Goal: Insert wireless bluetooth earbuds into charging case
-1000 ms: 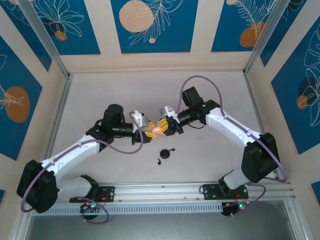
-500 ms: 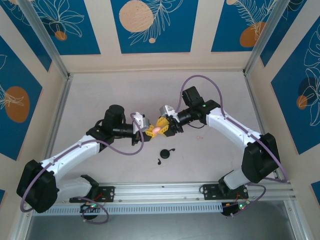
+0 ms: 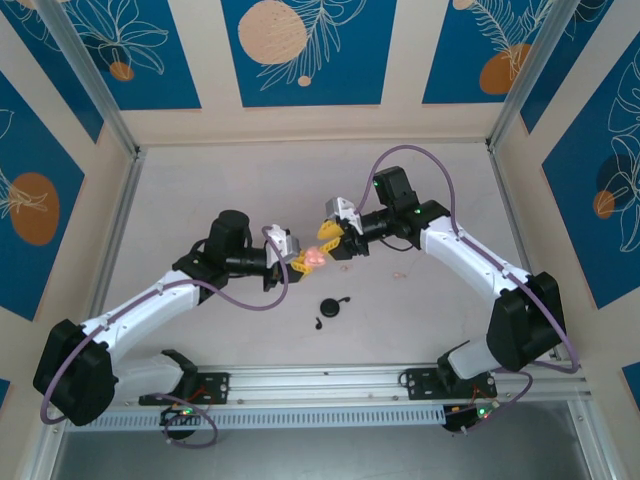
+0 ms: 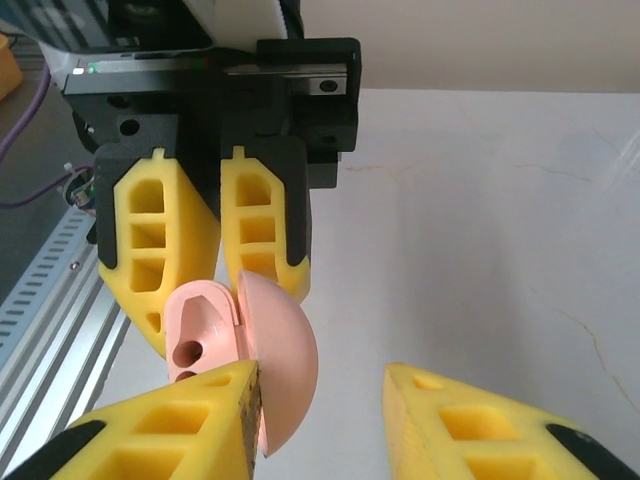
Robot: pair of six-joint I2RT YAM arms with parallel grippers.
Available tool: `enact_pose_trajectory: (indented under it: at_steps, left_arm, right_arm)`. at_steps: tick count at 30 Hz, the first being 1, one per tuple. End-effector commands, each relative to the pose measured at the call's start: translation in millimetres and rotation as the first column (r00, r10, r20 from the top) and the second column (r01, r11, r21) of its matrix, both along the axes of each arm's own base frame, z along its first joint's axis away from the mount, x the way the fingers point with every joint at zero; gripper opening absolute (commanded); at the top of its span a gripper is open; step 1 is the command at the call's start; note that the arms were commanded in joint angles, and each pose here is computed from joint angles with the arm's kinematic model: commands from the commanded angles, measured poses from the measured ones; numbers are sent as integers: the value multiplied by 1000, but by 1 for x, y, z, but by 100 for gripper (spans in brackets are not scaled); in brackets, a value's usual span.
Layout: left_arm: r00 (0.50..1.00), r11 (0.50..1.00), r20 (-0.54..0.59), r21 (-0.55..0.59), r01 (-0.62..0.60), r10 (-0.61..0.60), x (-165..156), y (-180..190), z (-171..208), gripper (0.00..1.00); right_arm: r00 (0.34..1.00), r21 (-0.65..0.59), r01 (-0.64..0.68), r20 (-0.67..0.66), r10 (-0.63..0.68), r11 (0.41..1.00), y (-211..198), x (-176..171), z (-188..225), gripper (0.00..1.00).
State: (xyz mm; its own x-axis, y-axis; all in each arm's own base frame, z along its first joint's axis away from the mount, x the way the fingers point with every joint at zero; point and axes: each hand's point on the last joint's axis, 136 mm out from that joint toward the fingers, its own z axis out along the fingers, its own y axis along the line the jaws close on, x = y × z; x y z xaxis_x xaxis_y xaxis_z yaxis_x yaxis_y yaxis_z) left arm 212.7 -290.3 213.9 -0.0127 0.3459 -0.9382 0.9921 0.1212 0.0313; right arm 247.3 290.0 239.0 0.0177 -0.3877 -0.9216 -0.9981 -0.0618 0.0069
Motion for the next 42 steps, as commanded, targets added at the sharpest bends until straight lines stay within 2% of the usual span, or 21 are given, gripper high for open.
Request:
enact_pose_trajectory:
  at_steps: [1,4,8,12,17,24,30,37,42]
  left_arm:
    - [999,998,32,-43,34,-33,-6,-5,12,15]
    - [1000,998,23,-53,-18,19,2,-4,5,15]
    - [996,994,-6,-74,-86,86,13,-4,-10,15]
    - [991,989,-47,-78,-125,121,20,-5,-26,15]
    - [985,985,-82,-75,-156,150,22,-3,-41,16]
    - [976,977,-122,-93,-190,178,27,-4,-57,15]
    - [966,968,-154,-113,-226,208,34,-2,-67,15]
    - [954,955,-178,-127,-267,243,43,6,-73,15]
    - [944,947,-195,-132,-293,265,47,14,-77,15]
  right_arm:
    - [999,35,39,18,-39,999,-8,3,12,37]
    - [998,71,65,-3,-65,995,-15,4,22,37]
    - [976,62,197,-108,-190,978,-29,17,26,38]
    - [932,-31,312,-186,-312,950,-44,28,7,37]
    - [905,-175,372,-151,-398,912,-61,30,-29,38]
    - [927,-320,343,-37,-373,883,-75,34,-64,38]
    - [943,-380,325,53,-330,866,-78,49,-83,38]
    - [968,-446,249,75,-242,860,-76,56,-107,39]
    - [981,-432,193,63,-183,881,-67,57,-110,39]
